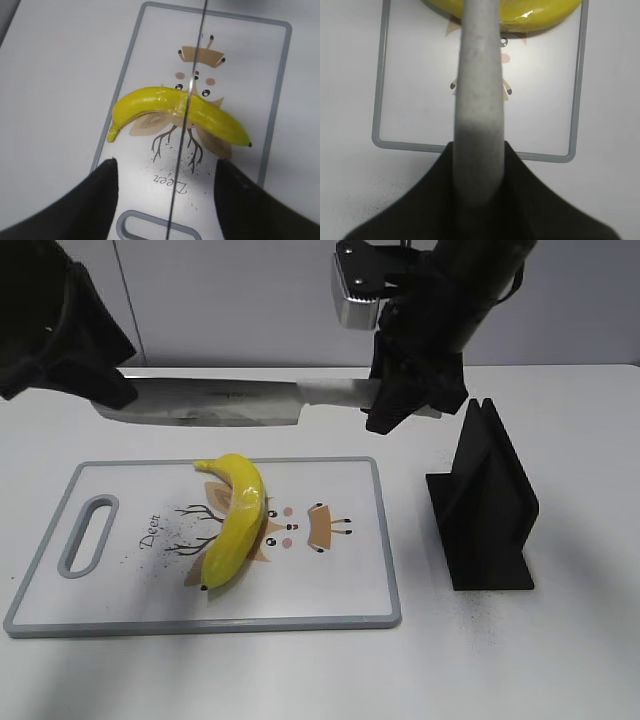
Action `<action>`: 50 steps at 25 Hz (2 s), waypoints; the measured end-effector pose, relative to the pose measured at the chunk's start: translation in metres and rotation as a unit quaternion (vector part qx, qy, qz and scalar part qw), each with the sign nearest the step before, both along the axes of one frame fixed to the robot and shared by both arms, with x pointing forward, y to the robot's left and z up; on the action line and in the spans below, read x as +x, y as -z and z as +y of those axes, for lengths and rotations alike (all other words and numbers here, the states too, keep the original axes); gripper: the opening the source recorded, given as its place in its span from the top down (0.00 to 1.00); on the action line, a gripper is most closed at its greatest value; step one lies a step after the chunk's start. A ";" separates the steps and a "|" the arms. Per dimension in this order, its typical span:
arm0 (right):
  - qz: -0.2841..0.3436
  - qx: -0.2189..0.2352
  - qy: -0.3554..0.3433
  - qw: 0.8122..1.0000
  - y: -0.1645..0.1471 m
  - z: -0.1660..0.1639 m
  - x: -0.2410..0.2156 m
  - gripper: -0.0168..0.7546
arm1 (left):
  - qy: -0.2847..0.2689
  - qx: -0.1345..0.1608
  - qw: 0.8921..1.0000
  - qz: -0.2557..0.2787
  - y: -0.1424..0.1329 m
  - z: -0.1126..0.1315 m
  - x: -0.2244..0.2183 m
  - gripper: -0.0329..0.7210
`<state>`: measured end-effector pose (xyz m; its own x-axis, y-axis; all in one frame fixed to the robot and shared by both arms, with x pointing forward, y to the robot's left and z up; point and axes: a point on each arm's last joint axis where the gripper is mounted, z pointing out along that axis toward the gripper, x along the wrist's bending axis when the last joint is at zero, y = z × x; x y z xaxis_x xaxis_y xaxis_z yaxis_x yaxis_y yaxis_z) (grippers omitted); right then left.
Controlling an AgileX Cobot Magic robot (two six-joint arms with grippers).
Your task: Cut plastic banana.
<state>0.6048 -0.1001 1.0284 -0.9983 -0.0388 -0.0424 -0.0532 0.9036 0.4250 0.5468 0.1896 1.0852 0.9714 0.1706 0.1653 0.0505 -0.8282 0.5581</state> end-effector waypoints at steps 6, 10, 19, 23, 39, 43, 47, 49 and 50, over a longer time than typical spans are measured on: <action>0.008 0.005 -0.007 1.000 0.008 0.005 0.002 0.77 | 0.003 0.005 1.000 0.026 0.020 -0.003 0.011 0.34; 0.002 0.007 -0.005 1.000 0.012 0.010 0.004 0.77 | 0.004 0.006 0.999 0.039 0.027 -0.004 0.014 0.69; 0.016 0.003 0.018 1.000 0.029 0.013 0.011 0.77 | 0.000 0.020 0.999 0.051 0.050 -0.005 0.025 0.94; 0.010 -0.010 0.024 1.000 0.046 0.013 0.019 0.77 | -0.007 0.039 0.998 0.046 0.077 -0.011 0.030 0.94; 0.062 -0.089 0.026 0.994 0.130 0.013 0.033 0.76 | -0.022 0.073 0.991 0.109 0.178 -0.028 0.049 0.94; 0.055 -0.086 0.030 0.994 0.124 0.014 0.033 0.76 | -0.018 0.080 0.991 0.102 0.178 -0.028 0.049 0.94; 0.037 -0.079 0.032 0.996 0.109 0.015 0.031 0.77 | -0.014 0.083 0.993 0.086 0.165 -0.026 0.046 0.94; 0.018 -0.069 0.033 0.997 0.089 0.014 0.029 0.77 | -0.012 0.079 0.994 0.070 0.148 -0.025 0.043 0.95; 0.009 -0.065 0.034 0.997 0.080 0.014 0.028 0.77 | -0.011 0.077 0.995 0.059 0.138 -0.024 0.041 0.95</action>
<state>0.6333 -0.0865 0.9484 -0.9994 0.0249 -0.0242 0.0163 0.9521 0.3052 0.5881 0.1652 0.9474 0.9819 0.1729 0.0767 0.1263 -0.9012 0.4146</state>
